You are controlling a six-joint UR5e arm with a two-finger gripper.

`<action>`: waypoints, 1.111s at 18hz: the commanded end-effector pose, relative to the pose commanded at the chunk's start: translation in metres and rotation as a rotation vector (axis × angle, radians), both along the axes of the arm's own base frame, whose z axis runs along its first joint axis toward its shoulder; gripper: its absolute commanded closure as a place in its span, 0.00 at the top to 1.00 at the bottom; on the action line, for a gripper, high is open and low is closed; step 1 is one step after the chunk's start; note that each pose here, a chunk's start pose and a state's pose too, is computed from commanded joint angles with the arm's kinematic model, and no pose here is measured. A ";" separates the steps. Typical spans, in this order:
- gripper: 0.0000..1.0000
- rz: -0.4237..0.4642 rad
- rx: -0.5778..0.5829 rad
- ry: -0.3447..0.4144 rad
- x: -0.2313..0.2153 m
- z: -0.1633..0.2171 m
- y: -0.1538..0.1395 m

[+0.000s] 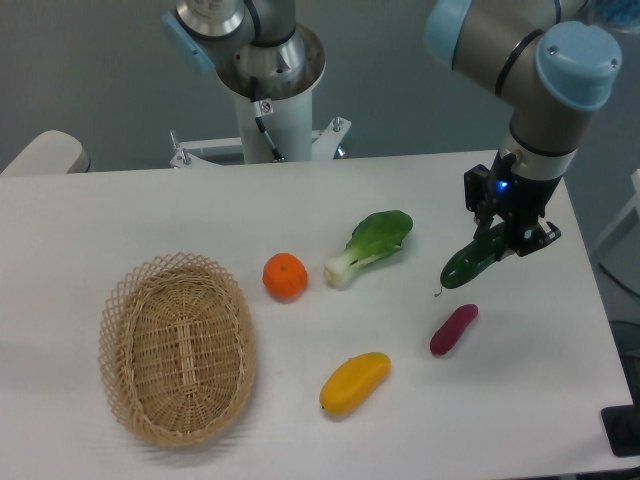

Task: Place the cucumber in the basket
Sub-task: 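Lift the green cucumber held in the gripper off the table, then carry the cucumber across the table over the wicker basket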

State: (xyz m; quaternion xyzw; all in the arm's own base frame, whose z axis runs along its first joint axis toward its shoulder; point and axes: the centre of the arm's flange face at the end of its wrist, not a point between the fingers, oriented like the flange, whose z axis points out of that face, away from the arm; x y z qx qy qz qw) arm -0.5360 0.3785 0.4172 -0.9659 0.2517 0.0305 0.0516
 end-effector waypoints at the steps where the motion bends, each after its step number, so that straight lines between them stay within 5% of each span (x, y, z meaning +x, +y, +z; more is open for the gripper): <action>1: 0.23 0.007 0.002 -0.009 0.002 -0.004 0.002; 11: 0.22 0.111 0.014 -0.035 0.055 0.001 0.061; 17: 0.23 0.202 0.009 -0.064 0.117 -0.003 0.116; 20: 0.23 0.316 -0.021 -0.109 0.175 -0.022 0.153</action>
